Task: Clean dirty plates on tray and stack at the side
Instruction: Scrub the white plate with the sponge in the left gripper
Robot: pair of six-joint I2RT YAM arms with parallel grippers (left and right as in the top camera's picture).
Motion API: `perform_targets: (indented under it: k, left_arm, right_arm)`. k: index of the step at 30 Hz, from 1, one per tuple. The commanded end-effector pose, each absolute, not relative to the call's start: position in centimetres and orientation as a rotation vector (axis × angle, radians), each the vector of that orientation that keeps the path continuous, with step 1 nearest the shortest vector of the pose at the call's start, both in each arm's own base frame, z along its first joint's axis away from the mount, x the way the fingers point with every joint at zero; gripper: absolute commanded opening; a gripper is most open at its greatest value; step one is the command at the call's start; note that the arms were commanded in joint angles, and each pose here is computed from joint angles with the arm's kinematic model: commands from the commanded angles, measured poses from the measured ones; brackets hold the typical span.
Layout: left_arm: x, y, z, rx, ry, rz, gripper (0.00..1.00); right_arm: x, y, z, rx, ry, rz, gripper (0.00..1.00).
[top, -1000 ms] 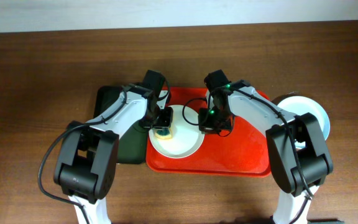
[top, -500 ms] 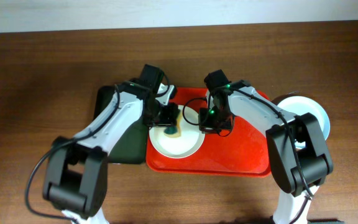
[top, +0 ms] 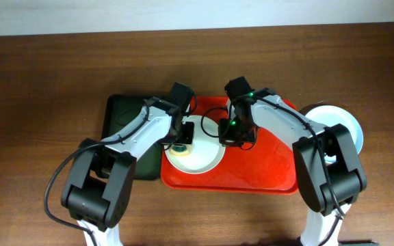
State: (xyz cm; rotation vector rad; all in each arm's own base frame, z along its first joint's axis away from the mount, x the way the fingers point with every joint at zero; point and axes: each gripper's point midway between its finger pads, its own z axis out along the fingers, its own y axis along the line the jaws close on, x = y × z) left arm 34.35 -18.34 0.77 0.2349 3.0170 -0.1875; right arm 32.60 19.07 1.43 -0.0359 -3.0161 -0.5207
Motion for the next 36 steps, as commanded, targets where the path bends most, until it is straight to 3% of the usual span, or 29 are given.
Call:
perform_targets:
  k: [1, 5, 7, 10, 13, 17, 24, 28, 32, 36]
  left_arm:
    - [31.9, -19.8, -2.4, 0.226, 3.154, -0.338, 0.0]
    - [31.6, -24.6, 0.5, 0.298, 3.082, -0.813, 0.0]
    - [33.0, -25.1, 2.6, 0.306, 3.013, -0.843, 0.0]
    - [34.7, -24.2, 6.2, 0.302, 2.927, -0.749, 0.0]
    - [35.8, -20.5, 8.1, 0.246, 2.878, -0.409, 0.0]
    - [35.8, -18.0, 6.4, 0.218, 2.897, -0.21, 0.0]
    - [35.5, -17.8, 1.5, 0.224, 2.821, -0.235, 0.0]
    - [33.1, -19.5, -1.0, 0.281, 2.824, -0.388, 0.0]
    - [32.5, -23.3, 0.2, 0.37, 2.762, -0.624, 0.0]
    - [34.9, -24.4, 5.5, 0.344, 2.611, -0.673, 0.0]
  right_arm:
    - [32.5, 19.5, 2.0, -0.008, -3.025, -0.544, 0.04]
    - [32.5, 19.5, 2.0, -0.004, -3.026, -0.544, 0.04]
    - [32.5, 19.5, 2.0, -0.004, -3.026, -0.544, 0.04]
    - [32.5, 19.5, 2.0, -0.004, -3.026, -0.544, 0.04]
    - [32.5, 19.5, 2.0, -0.004, -3.026, -0.544, 0.04]
    - [32.5, 19.5, 2.0, -0.004, -3.025, -0.545, 0.04]
    - [32.5, 19.5, 2.0, -0.004, -3.025, -0.545, 0.04]
    - [32.5, 19.5, 2.0, -0.004, -3.026, -0.545, 0.04]
    - [32.6, 19.5, 2.0, -0.003, -3.028, -0.547, 0.04]
    - [32.6, 19.5, 2.0, -0.003, -3.028, -0.547, 0.04]
